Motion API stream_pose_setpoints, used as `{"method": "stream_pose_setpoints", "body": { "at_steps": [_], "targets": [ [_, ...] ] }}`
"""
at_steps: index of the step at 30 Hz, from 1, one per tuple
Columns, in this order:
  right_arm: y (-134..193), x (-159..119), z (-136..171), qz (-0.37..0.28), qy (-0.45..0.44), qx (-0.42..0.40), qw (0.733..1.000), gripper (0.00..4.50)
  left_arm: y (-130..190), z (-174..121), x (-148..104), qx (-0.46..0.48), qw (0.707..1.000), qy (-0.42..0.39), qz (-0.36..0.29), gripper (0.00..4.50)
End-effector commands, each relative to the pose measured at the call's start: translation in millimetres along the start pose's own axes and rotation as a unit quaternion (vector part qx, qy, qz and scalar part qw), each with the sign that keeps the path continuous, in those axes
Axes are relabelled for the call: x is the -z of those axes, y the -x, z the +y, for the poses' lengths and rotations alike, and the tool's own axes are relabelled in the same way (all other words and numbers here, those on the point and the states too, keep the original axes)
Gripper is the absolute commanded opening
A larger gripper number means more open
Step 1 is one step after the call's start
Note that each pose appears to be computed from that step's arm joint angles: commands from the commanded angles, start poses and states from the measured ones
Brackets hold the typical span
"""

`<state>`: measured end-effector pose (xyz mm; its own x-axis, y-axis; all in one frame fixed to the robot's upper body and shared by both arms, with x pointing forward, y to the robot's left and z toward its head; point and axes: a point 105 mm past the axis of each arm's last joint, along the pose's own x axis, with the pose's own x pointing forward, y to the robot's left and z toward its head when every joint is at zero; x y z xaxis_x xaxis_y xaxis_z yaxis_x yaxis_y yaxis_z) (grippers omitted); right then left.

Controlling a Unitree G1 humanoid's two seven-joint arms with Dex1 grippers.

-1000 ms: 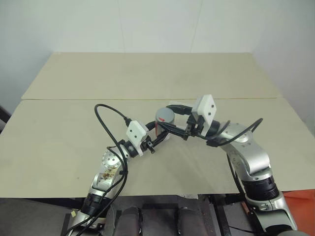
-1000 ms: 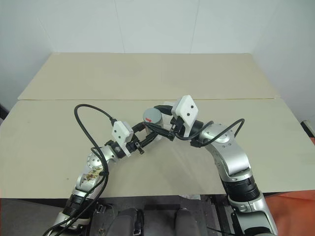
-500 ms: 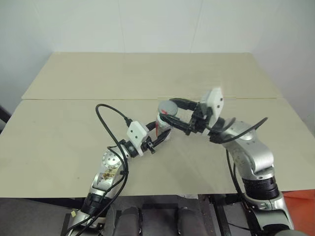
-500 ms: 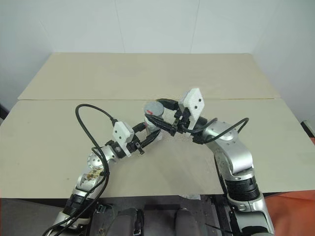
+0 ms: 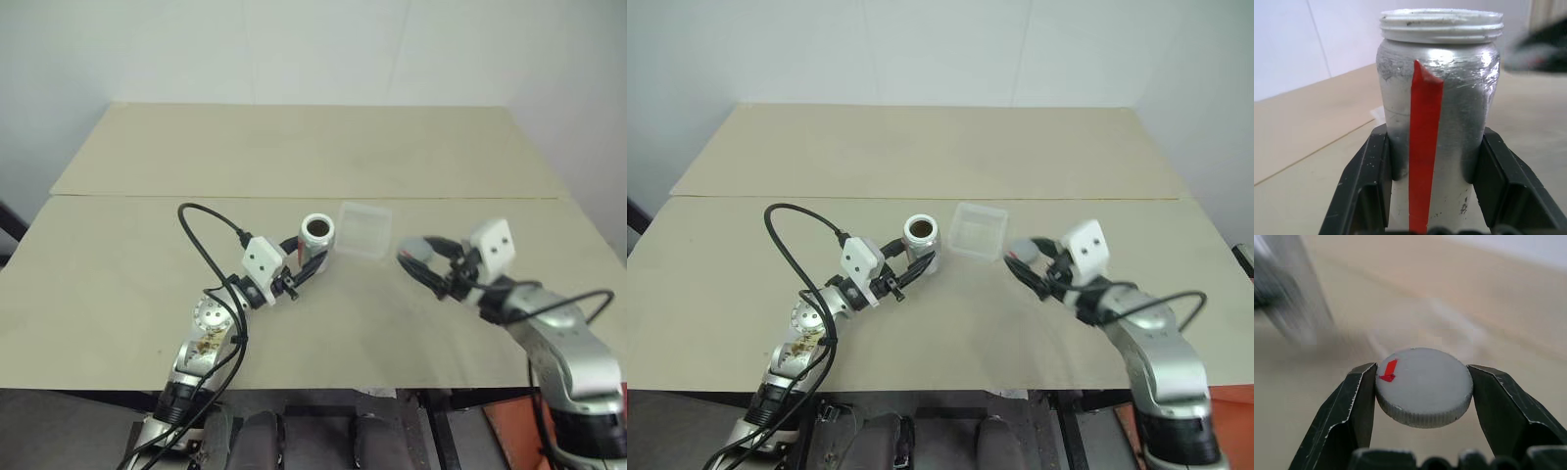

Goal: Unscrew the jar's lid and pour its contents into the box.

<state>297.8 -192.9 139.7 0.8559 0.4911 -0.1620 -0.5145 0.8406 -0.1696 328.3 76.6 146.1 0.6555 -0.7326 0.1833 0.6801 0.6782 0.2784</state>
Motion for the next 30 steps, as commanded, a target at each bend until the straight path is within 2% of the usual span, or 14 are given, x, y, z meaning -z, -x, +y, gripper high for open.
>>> {"method": "stream_pose_setpoints", "body": {
  "at_steps": [1,6,9,11,12,17,20,23,26,30],
  "targets": [
    [10.4,12.7,-2.3,0.035,0.007,0.028,0.999,3.22,-3.7,5.5,-12.2,0.001,1.0,-0.017,-0.022,1.92],
    [14.3,35.1,4.7,0.084,-0.018,0.028,0.996,3.22,-5.9,8.0,-11.9,0.004,1.0,-0.021,-0.022,1.92],
    [17.4,43.7,6.8,0.108,-0.043,0.016,0.993,3.81,-6.4,8.0,-11.8,0.001,1.0,-0.019,-0.024,1.92],
    [22.1,48.8,9.1,0.129,-0.035,0.0,0.991,4.48,-5.9,7.7,-11.1,-0.003,1.0,-0.019,-0.023,1.92],
    [24.0,48.9,9.3,0.134,-0.03,-0.006,0.99,4.48,-5.5,7.8,-11.0,-0.005,1.0,-0.019,-0.023,1.92],
    [26.8,30.4,1.0,0.115,0.002,-0.01,0.993,4.48,-4.9,11.1,-10.4,-0.01,0.999,-0.021,-0.022,1.92],
    [29.2,3.6,-5.0,0.067,0.039,-0.009,0.997,4.48,-8.4,16.6,-11.7,-0.014,0.999,-0.03,-0.023,1.92],
    [37.4,-24.7,-2.0,0.012,0.064,-0.041,0.997,4.48,-17.5,26.0,-14.6,-0.019,0.999,-0.044,-0.026,1.92],
    [38.6,-31.9,-6.6,0.004,0.098,-0.033,0.995,4.48,-31.4,36.0,-13.6,-0.025,0.998,-0.062,-0.016,1.92],
    [34.0,-32.6,-12.4,0.009,0.127,-0.01,0.992,4.48,-57.8,55.0,-8.2,-0.04,0.99,-0.132,0.025,1.92]
  ]
}}
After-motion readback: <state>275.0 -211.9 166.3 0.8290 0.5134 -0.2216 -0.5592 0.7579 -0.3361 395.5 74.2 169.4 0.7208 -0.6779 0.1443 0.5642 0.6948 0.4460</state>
